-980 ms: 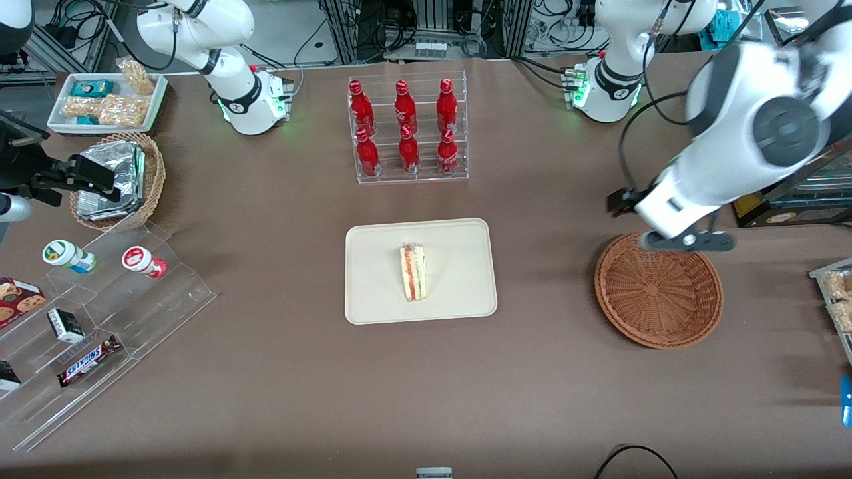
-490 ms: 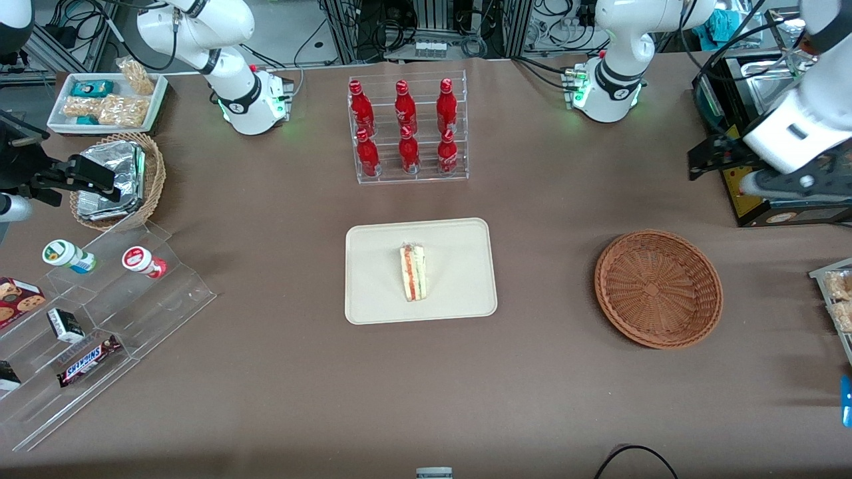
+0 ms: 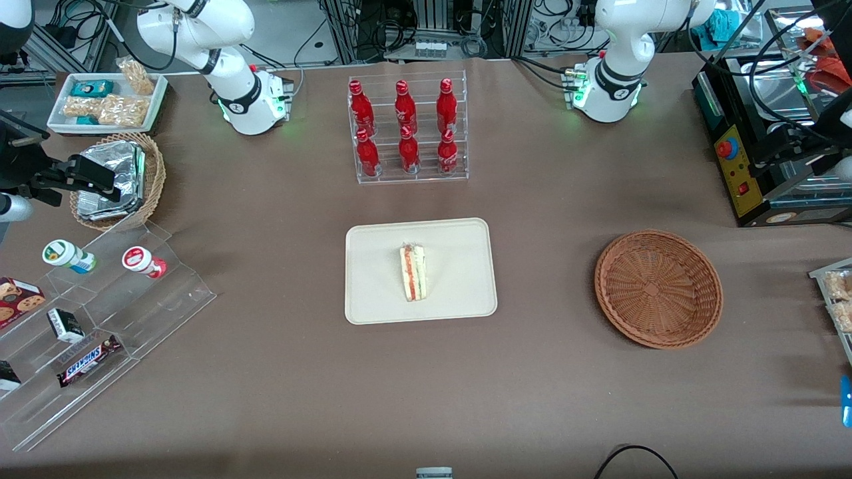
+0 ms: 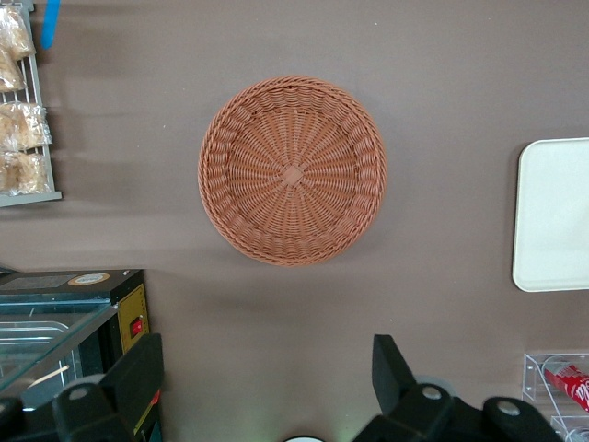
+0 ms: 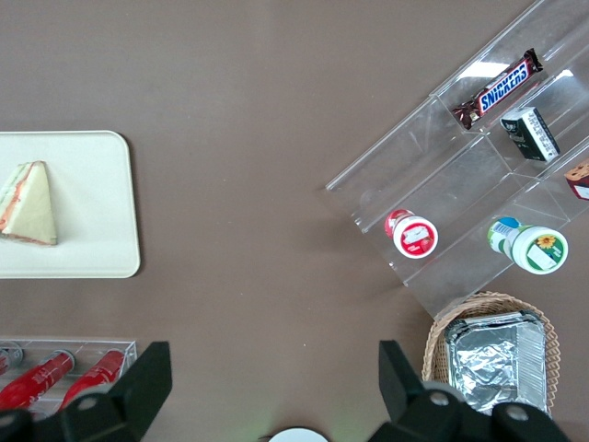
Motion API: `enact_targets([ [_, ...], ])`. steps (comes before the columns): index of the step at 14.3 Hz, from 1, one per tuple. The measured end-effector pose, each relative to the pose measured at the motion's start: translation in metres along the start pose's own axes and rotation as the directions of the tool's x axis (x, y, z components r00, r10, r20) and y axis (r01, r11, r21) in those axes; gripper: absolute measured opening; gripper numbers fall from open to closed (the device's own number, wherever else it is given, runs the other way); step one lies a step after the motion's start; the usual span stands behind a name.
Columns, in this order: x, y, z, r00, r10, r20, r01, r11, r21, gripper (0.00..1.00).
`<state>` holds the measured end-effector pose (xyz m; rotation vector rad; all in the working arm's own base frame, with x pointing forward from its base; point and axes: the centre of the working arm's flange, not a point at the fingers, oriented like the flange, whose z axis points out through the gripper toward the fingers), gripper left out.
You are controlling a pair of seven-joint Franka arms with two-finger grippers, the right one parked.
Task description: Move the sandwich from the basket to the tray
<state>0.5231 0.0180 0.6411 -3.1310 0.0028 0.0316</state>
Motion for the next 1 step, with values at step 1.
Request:
enact_targets([
  [1, 0.003, 0.0064, 0.0034, 1.0, 0.012, 0.005, -0.012, 1.0, 0.0, 1.0],
])
